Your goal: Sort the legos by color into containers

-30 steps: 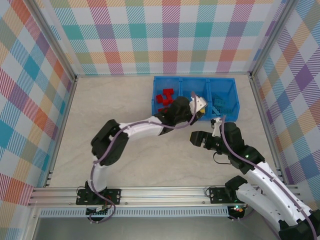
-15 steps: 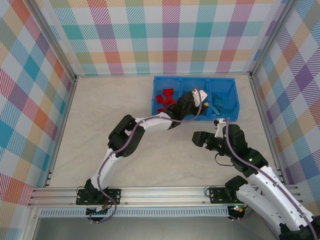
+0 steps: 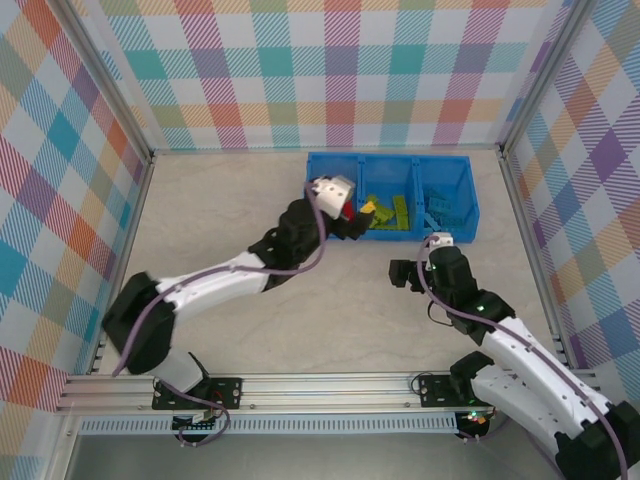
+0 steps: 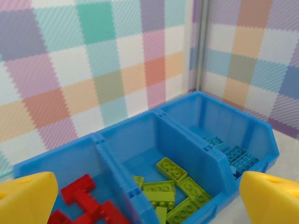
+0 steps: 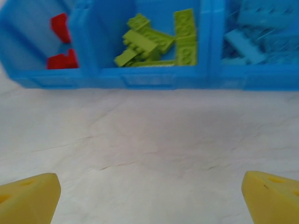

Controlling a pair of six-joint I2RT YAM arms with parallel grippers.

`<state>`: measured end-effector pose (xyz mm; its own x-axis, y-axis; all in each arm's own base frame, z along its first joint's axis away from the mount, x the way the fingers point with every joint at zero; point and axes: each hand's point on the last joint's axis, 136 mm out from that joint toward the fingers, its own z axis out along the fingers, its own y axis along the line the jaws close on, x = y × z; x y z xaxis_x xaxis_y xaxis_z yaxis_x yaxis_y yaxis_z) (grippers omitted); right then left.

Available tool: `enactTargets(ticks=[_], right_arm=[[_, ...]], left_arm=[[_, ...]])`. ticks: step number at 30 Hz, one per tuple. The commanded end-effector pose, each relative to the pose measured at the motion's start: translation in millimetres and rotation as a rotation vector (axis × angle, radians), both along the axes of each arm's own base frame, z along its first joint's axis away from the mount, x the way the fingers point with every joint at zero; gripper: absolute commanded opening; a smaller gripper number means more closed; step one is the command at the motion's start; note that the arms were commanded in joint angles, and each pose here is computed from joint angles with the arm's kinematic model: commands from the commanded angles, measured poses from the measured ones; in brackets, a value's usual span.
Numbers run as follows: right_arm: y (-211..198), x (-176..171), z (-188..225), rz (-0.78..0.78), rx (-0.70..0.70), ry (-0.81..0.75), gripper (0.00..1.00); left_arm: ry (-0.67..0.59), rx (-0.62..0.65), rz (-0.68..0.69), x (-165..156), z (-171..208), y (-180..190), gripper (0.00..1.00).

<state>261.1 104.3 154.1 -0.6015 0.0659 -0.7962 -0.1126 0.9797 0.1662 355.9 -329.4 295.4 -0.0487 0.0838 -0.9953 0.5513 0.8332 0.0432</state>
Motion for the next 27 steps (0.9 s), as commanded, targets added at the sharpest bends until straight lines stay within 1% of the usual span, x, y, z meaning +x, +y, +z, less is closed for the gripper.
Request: enactTargets(ticks=[1, 4, 8, 11, 13, 14, 16, 17, 19, 22, 23, 24, 25, 27], right_arm=[[-20, 38, 29, -0.074, -0.163, -0.220, 1.00], [-28, 60, 33, -0.109, -0.224, -0.305, 1.00], [-42, 86, 21, -0.152, -0.321, -0.401, 1.00], [-60, 96, 3, -0.219, -0.319, -0.433, 1.00], [-65, 102, -13, -0.215, -0.311, -0.426, 1.00], [-64, 106, -18, -0.192, -0.313, -0.442, 1.00], [-54, 112, -19, -0.113, -0.361, -0.489, 0.99], [-59, 117, -23, -0.132, -0.360, -0.491, 1.00], [-72, 118, -31, -0.184, -0.332, -0.482, 1.00], [-80, 111, -42, -0.136, -0.174, -0.450, 1.00], [-83, 112, -43, -0.127, -0.135, -0.485, 1.00], [-85, 110, -42, -0.133, -0.136, -0.511, 1.00], [-85, 107, -48, -0.131, -0.128, -0.474, 1.00], [-89, 116, -48, -0.156, -0.135, -0.436, 1.00]], left_arm=[[0.087, 0.014, 0.155, -8, -32, 62, 1.00], [0.127, 0.037, 0.286, -20, -52, 120, 1.00], [0.171, 0.056, 0.473, -34, -84, 197, 1.00], [0.165, 0.073, 0.595, -43, -92, 241, 1.00], [0.164, 0.117, 0.663, -47, -99, 264, 1.00], [0.162, 0.140, 0.696, -49, -102, 275, 1.00], [0.164, 0.169, 0.735, -50, -111, 290, 1.00], [0.166, 0.167, 0.752, -50, -117, 297, 1.00], [0.180, 0.141, 0.768, -49, -127, 308, 1.00], [0.210, 0.079, 0.778, -45, -145, 322, 1.00], [0.217, 0.062, 0.780, -43, -150, 326, 1.00], [0.227, 0.051, 0.781, -41, -155, 329, 1.00], [0.237, 0.039, 0.779, -39, -160, 332, 1.00], [0.261, 0.008, 0.783, -32, -170, 340, 1.00]])
